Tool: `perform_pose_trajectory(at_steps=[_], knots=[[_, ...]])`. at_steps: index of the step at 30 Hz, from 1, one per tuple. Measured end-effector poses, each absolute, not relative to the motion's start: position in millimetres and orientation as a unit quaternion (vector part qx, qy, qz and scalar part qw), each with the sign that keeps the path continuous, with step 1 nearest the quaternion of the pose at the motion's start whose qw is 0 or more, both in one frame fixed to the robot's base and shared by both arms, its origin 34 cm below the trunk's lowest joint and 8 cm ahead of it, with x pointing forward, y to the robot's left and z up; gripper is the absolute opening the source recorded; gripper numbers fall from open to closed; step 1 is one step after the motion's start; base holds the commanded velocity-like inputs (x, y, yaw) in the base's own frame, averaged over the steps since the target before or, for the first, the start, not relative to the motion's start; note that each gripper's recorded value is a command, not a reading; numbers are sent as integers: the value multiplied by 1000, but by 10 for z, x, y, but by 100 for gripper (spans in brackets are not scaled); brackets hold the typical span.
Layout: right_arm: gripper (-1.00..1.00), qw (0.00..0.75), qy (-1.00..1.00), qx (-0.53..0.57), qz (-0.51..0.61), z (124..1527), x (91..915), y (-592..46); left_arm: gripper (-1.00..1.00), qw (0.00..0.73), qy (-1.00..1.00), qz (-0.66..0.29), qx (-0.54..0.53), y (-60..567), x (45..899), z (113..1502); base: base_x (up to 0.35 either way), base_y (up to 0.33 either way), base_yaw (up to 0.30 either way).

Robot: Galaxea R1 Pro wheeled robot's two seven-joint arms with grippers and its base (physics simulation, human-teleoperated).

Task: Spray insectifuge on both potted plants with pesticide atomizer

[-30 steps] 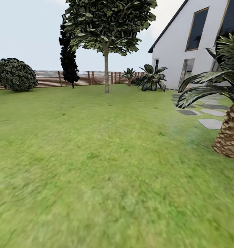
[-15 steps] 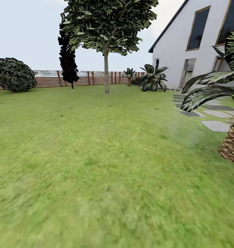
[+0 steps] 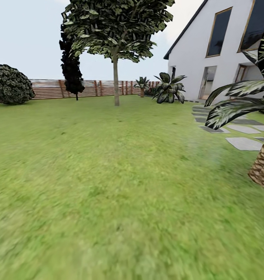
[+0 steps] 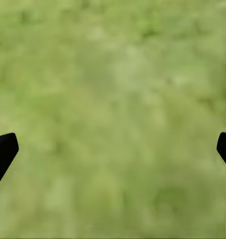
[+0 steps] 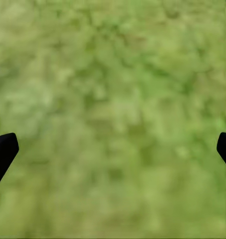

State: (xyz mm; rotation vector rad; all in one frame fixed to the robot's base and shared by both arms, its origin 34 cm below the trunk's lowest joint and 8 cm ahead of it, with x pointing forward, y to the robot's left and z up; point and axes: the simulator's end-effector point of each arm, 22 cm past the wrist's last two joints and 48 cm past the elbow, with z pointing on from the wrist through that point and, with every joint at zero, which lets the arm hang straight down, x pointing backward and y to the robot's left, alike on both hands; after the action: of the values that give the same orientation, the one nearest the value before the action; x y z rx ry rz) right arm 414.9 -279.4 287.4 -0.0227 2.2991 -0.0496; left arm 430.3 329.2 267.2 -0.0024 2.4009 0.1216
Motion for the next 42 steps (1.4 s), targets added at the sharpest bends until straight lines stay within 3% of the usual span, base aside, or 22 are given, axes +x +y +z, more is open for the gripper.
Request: perform_pose_trajectory(at_steps=[42], knots=[[100, 409, 912, -9, -20, 2876, 4151, -2792, 100, 361, 931, 47, -1, 3293, 4308, 2676, 339, 0, -24]])
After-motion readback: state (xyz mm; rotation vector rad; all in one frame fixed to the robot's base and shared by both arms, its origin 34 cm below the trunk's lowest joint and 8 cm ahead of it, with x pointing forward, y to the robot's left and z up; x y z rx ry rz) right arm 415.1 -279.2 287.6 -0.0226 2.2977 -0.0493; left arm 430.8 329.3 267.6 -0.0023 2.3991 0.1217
